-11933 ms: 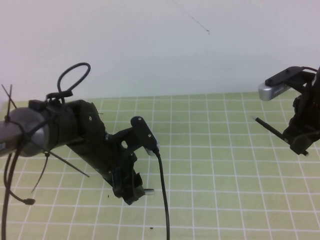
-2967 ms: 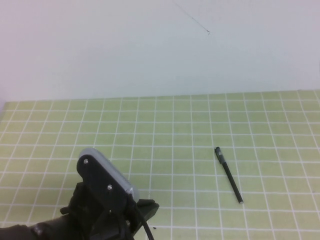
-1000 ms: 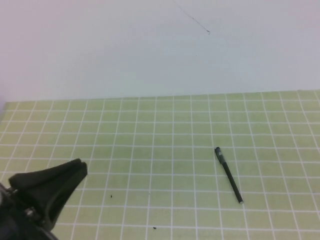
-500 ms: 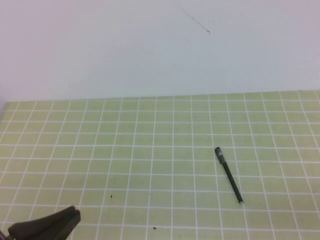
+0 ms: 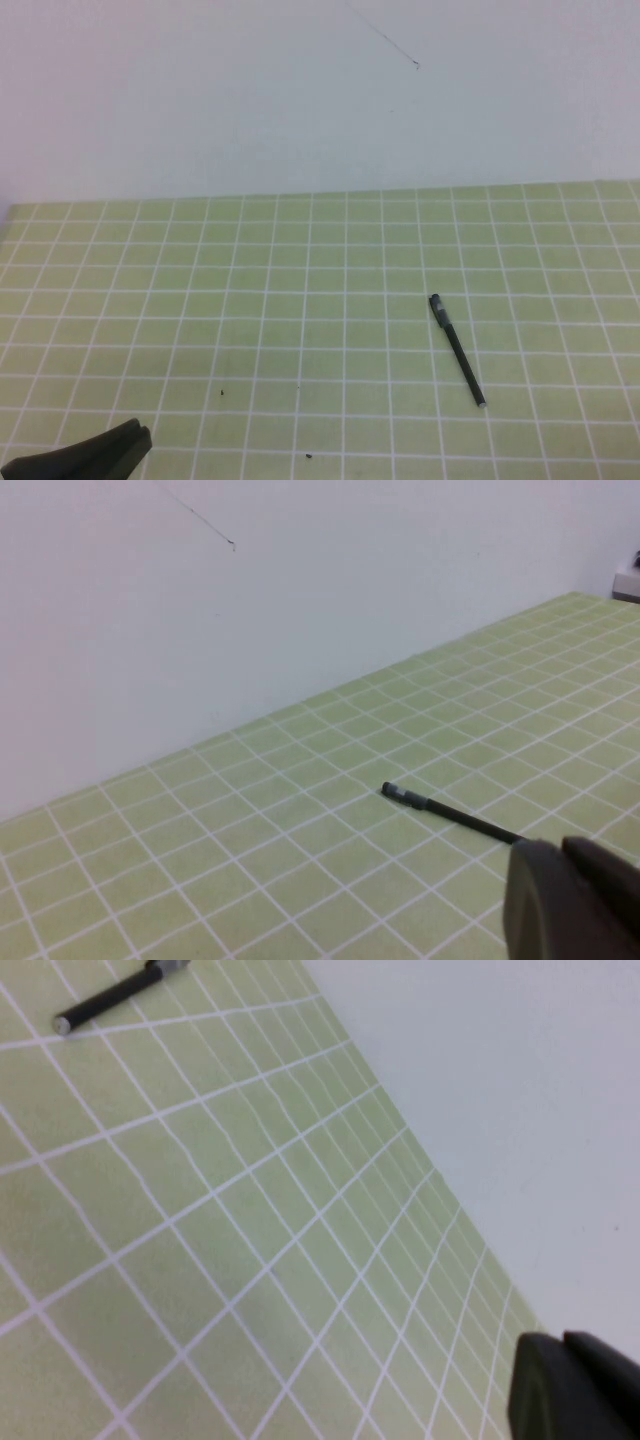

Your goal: Cap the pen

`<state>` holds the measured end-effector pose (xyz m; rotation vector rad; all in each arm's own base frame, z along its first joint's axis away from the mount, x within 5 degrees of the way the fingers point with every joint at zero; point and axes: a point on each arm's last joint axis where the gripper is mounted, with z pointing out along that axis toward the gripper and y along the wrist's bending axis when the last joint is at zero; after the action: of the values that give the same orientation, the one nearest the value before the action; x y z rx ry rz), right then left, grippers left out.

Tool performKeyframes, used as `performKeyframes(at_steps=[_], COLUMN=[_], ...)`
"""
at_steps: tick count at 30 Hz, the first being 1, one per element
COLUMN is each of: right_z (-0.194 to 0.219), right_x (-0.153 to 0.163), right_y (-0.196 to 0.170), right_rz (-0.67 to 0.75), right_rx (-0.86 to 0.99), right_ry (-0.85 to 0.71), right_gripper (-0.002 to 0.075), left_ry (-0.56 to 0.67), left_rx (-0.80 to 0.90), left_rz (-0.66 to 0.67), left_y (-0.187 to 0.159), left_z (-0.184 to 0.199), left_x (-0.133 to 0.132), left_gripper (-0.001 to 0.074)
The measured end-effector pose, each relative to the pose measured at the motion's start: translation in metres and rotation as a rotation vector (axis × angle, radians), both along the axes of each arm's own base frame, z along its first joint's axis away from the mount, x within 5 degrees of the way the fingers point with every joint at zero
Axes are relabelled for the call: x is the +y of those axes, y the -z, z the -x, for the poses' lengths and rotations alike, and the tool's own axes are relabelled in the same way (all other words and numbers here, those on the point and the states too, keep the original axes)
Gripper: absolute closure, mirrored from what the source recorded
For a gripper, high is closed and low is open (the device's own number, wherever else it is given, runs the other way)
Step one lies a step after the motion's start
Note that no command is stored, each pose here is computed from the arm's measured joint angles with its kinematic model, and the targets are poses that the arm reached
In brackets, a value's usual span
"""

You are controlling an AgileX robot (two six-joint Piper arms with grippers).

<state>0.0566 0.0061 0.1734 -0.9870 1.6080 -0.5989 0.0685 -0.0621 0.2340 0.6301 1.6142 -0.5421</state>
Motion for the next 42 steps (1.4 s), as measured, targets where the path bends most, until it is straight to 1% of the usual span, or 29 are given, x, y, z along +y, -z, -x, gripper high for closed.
performKeyframes(at_steps=[5, 31, 33, 38, 42], right_z=[0.000, 0.000, 0.000, 0.000, 0.000], right_x=[-0.001, -0.001, -0.001, -0.001, -0.001], right_y=[0.000, 0.000, 0.000, 0.000, 0.000], right_rz=[0.028, 0.029, 0.029, 0.029, 0.029], right_rx=[-0.004, -0.002, -0.002, -0.002, -0.002], right_ry=[0.001, 0.001, 0.001, 0.001, 0.001], right_gripper=[0.0729, 0.0729, 0.0729, 0.0729, 0.0729], left_ry=[0.000, -0.008, -0.053, -0.215, -0.344], left_rx=[0.000, -0.011, -0.054, -0.071, -0.136], left_rz=[0.000, -0.013, -0.055, 0.021, 0.071], left_y=[0.000, 0.000, -0.001, -0.007, -0.013], left_z=[0.000, 0.000, -0.002, -0.002, 0.002], left_x=[0.000, 0.001, 0.005, 0.022, 0.035], left_gripper=[0.0734, 0.0734, 0.0734, 0.0735, 0.0734])
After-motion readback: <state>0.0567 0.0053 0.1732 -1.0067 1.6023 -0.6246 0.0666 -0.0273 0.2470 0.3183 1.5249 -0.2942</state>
